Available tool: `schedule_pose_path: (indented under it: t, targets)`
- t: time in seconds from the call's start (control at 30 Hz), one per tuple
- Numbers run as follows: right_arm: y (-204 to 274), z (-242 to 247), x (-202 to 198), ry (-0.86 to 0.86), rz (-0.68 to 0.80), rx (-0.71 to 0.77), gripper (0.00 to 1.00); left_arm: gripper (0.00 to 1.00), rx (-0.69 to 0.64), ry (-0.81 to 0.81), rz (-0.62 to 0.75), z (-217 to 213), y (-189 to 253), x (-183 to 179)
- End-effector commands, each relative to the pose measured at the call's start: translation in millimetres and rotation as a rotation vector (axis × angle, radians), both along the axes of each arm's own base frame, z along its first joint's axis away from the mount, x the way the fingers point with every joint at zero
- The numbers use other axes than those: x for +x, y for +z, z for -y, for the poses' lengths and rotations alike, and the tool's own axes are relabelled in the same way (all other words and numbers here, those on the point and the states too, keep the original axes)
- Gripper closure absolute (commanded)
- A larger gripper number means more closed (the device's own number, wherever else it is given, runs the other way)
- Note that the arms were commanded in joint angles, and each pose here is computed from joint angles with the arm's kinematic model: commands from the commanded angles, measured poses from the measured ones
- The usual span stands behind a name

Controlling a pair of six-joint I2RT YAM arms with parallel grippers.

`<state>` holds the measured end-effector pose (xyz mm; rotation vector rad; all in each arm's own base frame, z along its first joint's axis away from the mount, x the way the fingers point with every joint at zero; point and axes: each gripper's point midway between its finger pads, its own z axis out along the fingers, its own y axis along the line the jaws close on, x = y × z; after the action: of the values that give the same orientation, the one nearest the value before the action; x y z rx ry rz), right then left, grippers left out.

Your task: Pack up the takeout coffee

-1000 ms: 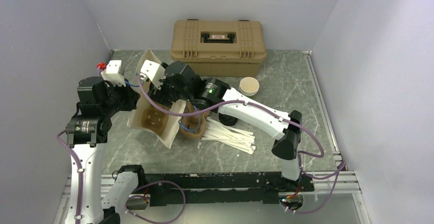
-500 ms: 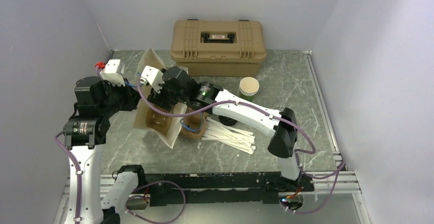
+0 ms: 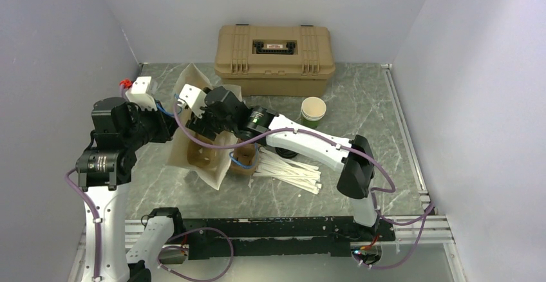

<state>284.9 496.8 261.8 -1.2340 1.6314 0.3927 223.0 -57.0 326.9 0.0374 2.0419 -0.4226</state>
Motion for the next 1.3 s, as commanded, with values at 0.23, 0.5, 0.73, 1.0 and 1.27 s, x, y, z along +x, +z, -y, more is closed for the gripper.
schedule_pose_path:
  t: [0.23, 0.5, 0.73, 1.0, 1.27]
  targets:
    - [44, 15, 5, -0.048, 0.062, 0.081, 0.60, 1.00, 0.006, -0.002, 0.052, 0, 19, -5]
    - [56, 25, 4, -0.066, 0.078, 0.090, 0.60, 1.00, 0.021, 0.023, 0.039, -5, 17, -6]
    - [41, 23, 7, -0.075, 0.070, 0.056, 0.61, 1.00, 0.008, 0.004, 0.049, 0, 21, -9]
    - [24, 10, 9, -0.057, 0.045, 0.049, 0.61, 1.00, -0.005, -0.021, 0.059, 4, 29, -15]
    - [9, 0, 13, -0.048, 0.020, 0.034, 0.61, 1.00, -0.023, -0.037, 0.043, 8, 28, -20]
